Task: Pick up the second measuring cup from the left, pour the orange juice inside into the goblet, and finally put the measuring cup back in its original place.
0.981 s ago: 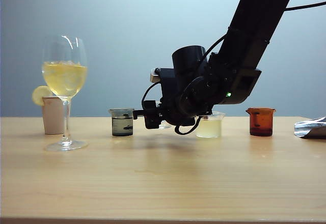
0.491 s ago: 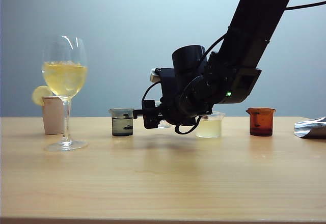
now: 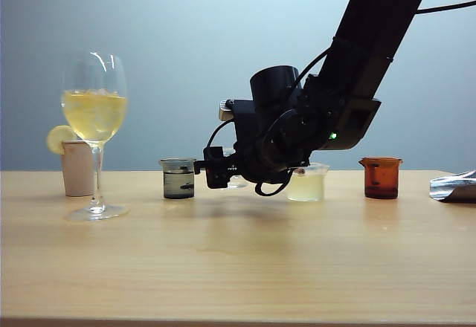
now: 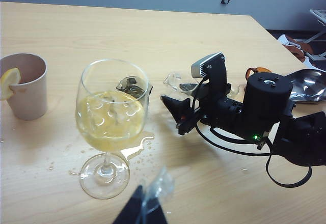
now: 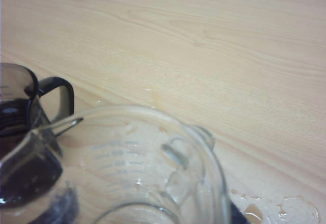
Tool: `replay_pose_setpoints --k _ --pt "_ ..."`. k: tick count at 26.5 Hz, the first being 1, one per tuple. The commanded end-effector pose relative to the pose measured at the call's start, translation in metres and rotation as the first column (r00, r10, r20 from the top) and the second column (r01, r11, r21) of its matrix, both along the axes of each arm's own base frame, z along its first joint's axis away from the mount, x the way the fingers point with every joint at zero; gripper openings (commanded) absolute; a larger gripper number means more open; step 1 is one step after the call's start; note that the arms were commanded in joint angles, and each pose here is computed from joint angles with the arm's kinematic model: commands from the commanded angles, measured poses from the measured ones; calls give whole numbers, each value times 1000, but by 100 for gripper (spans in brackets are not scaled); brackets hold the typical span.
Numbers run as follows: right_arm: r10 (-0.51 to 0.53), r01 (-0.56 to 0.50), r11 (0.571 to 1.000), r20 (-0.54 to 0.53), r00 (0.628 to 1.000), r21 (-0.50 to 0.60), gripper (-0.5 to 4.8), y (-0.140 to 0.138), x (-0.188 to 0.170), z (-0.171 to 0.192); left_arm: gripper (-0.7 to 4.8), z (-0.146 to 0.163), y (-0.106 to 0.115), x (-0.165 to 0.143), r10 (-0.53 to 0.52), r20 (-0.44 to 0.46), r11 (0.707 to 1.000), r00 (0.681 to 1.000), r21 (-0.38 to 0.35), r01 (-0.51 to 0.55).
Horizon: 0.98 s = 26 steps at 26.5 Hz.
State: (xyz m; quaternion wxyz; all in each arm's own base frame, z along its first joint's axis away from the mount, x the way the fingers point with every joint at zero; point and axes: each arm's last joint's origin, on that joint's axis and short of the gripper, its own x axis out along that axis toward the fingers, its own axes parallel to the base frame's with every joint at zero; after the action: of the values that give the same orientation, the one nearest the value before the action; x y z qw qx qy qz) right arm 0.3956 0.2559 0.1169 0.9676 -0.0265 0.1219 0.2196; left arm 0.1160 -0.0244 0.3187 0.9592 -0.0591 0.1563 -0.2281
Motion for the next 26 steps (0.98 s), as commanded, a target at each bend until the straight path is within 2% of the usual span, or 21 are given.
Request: replay_pose_setpoints --k 1,4,7,19,21,26 --pt "-1 1 1000 -20 1000 9 381 0 -1 -1 -5 3 0 -1 -4 13 1000 1000 -5 4" --pt "1 0 1000 -28 1000 11 393 1 -2 -1 -5 3 0 -1 -4 13 1000 1000 -5 4" --pt "5 -5 1000 -28 1000 11 442 3 -3 -1 -5 3 0 -1 -4 12 1000 1000 -5 4" --pt "27 -27 1000 -27 999 16 440 5 -4 1 -5 3 0 -1 -2 13 1000 1000 -5 2" --pt "26 -26 1000 -28 999 15 420 5 -5 5 -5 3 0 -1 -2 13 1000 1000 -5 2" --pt "23 -23 1000 -49 999 1 421 4 -6 11 -5 3 0 -1 -2 13 1000 1000 -5 2"
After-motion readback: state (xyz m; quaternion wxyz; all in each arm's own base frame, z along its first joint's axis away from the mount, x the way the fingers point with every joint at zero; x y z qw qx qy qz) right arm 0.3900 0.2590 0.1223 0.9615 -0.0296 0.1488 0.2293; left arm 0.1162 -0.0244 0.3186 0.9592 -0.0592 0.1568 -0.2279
